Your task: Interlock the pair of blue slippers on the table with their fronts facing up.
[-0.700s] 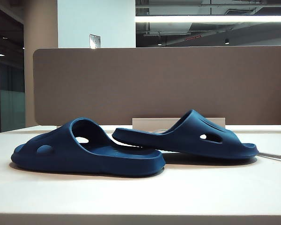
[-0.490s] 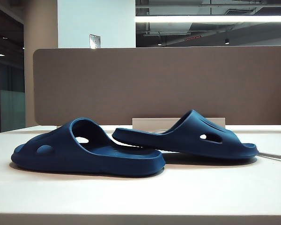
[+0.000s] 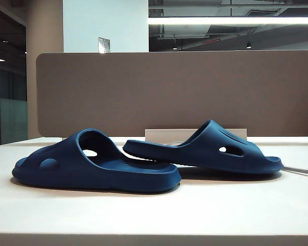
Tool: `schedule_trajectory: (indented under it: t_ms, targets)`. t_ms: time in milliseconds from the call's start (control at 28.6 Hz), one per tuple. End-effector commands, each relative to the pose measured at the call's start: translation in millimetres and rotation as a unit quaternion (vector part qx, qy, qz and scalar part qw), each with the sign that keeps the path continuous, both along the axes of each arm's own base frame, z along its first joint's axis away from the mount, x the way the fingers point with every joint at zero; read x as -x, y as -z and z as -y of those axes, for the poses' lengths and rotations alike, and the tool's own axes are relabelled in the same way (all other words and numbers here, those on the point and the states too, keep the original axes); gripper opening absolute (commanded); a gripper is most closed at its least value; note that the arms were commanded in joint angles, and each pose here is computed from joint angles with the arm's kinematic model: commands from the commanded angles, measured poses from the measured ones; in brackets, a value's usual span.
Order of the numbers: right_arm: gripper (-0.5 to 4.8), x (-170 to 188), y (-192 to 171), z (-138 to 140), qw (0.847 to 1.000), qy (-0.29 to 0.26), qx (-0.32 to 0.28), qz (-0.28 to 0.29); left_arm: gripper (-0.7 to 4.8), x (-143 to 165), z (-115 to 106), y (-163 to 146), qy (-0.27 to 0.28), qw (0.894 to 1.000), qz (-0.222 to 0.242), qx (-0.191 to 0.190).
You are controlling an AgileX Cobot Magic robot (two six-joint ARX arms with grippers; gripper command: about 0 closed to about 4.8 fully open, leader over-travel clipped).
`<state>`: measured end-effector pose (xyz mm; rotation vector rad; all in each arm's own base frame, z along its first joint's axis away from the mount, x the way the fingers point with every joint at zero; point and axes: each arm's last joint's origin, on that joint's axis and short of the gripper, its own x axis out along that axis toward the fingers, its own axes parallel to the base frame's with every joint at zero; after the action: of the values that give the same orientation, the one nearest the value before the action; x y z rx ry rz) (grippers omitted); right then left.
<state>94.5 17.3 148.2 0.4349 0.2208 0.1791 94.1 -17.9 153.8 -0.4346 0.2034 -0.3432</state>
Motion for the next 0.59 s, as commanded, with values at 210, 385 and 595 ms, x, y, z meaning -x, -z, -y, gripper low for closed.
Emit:
schedule_trajectory:
  t_ms: [210,385,595]
  targets:
    - [0.13,1.0,-10.0,-4.9,0.993,-0.075,-0.092,0.014,0.30,5.1,4.5,-18.7,0.079,0.985,-0.037,0.149]
    - [0.12,1.8,-10.4,-6.6,0.988,-0.104,-0.113,0.005,-0.04,16.1,6.6,-54.3,0.147,0.973,-0.013,0.177]
    - [0.12,1.8,-10.3,-6.6,0.987,-0.102,-0.124,0.001,-0.06,34.1,5.3,-121.3,0.171,0.968,0.036,0.177]
